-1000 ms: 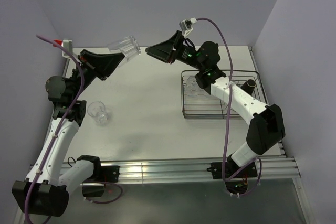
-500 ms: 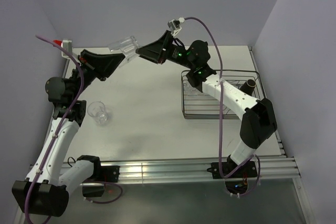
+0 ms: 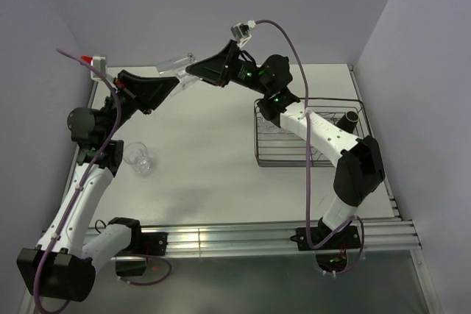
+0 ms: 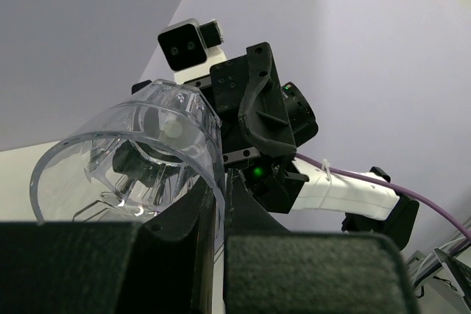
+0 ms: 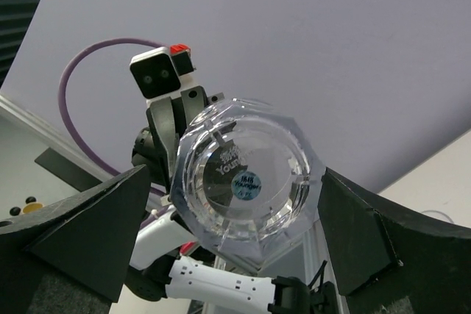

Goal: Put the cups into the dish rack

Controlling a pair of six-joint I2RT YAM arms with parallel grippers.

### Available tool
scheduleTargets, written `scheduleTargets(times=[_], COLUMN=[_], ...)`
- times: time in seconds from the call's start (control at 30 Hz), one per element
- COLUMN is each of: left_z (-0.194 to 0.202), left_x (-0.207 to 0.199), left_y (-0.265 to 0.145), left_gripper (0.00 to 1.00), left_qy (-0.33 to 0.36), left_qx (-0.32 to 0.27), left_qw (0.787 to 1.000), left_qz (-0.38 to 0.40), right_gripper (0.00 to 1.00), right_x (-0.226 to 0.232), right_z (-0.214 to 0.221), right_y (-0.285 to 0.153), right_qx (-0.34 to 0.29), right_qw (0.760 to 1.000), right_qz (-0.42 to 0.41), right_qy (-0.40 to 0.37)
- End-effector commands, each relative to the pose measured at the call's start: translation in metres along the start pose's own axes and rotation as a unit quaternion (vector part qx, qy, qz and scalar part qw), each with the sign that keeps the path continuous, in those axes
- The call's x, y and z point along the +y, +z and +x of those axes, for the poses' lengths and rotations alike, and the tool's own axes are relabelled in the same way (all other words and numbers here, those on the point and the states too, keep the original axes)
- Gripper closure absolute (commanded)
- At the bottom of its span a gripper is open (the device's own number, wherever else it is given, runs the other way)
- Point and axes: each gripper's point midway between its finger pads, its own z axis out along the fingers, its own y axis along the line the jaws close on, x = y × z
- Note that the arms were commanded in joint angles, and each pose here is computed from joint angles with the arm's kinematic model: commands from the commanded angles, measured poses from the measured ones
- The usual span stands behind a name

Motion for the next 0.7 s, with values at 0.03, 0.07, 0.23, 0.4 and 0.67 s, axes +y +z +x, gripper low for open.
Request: scheduleTargets(times=[0.03, 0.07, 0.23, 0.4, 0.67], left_z=[-0.004, -0.002, 0.0, 0.002, 0.009], left_x=[-0.016, -0.017, -0.016, -0.014, -0.007], left_y=[0.0, 0.0, 0.0, 0.0, -0.001], left_gripper=[1.0, 1.0, 1.0, 1.0, 0.87], left_qy=[0.015, 0.014, 0.014, 0.013, 0.005], left_qx=[-0.006, -0.003, 0.001, 0.003, 0.016], left_qw=[0.999, 0.999, 0.999, 0.999, 1.0], left_qz=[0.033, 0.034, 0.034, 0.031, 0.024], right_gripper=[0.0, 0.0, 0.04, 0.21, 0.58], right_x=[0.025, 0.025, 0.024, 0.022, 0.018], right_z=[-0.013, -0.014, -0.015, -0.015, -0.019], right_y=[0.008, 0.008, 0.01, 0.008, 0.003], right_qx=[-0.016, -0.017, -0.019, -0.019, -0.023], right_qw=[0.999, 0.999, 0.999, 0.999, 0.999], right_qz=[-0.035, -0.035, -0.033, -0.03, -0.018], right_qy=[-0.029, -0.028, -0.025, -0.024, -0.027])
